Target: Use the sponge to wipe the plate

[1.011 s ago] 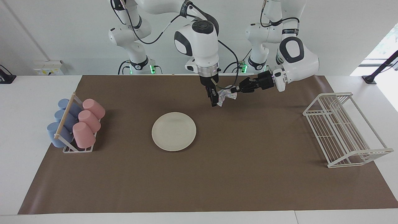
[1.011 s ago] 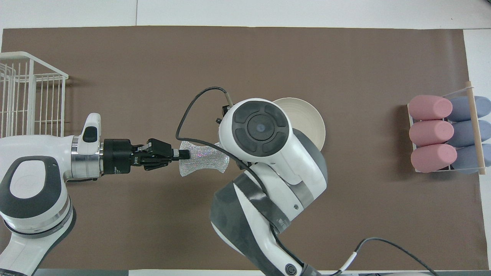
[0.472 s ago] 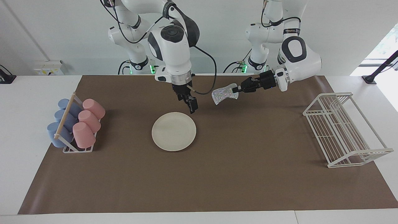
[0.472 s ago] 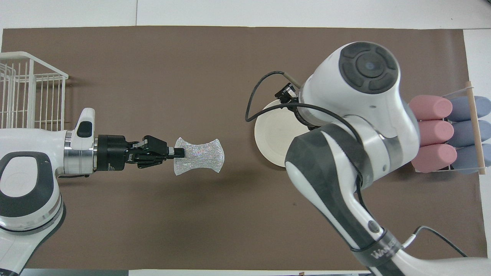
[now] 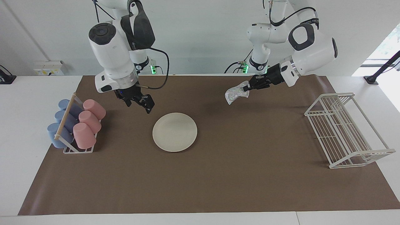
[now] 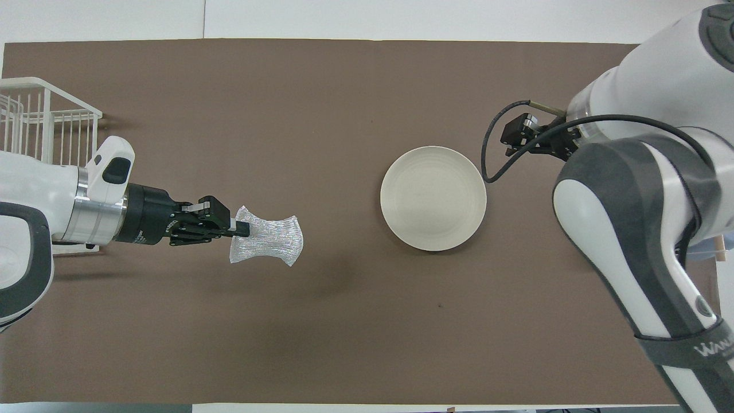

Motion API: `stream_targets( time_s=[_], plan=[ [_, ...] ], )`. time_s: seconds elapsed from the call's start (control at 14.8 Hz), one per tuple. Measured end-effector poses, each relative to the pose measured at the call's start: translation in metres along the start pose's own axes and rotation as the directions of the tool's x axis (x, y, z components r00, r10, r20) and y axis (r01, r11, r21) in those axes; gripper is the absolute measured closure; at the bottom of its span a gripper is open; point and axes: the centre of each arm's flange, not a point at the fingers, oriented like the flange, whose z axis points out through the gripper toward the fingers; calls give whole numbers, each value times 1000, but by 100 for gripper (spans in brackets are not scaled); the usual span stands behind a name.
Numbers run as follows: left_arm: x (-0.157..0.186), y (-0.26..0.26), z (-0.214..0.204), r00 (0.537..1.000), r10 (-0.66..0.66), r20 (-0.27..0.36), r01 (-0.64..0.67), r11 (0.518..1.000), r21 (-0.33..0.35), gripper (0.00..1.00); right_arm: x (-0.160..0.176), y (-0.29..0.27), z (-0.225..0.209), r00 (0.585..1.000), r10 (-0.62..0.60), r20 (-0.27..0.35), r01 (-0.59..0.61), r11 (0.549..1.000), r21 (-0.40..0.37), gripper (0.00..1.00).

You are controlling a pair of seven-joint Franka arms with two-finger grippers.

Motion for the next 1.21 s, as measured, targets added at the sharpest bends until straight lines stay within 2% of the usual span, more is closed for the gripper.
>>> stream_targets(
  time_s=[0.2, 0.34, 0.47, 0.67, 0.81, 0.94, 1.21],
  plan=[
    [-2, -1, -7, 1000, 13, 9, -14, 975, 221, 96, 0, 37, -30, 993, -118, 10, 118, 993, -8, 0],
    [-8, 3, -7, 999, 29, 17, -33, 920, 392, 96, 2, 63, -45, 978, -207, 5, 207, 978, -7, 0],
    [-14, 9, -8, 999, 43, 14, -44, 822, 568, 96, 4, 80, -52, 965, -260, 3, 261, 965, -7, 0],
    [-21, 10, -19, 998, 64, 22, -58, 634, 771, 96, 5, 87, -53, 951, -308, 13, 308, 951, -10, 0],
    [-28, 14, -23, 996, 85, 27, -67, 501, 863, 96, 8, 97, -54, 942, -336, 17, 337, 942, -13, 0],
    [-32, 19, -29, 994, 105, 18, -57, 384, 921, 96, 13, 109, -54, 928, -373, 13, 373, 928, -12, 0],
    [-26, 17, -51, 987, 153, -45, 19, 167, 986, 96, 10, 119, -57, 918, -394, 32, 395, 919, -10, 0]
  ],
)
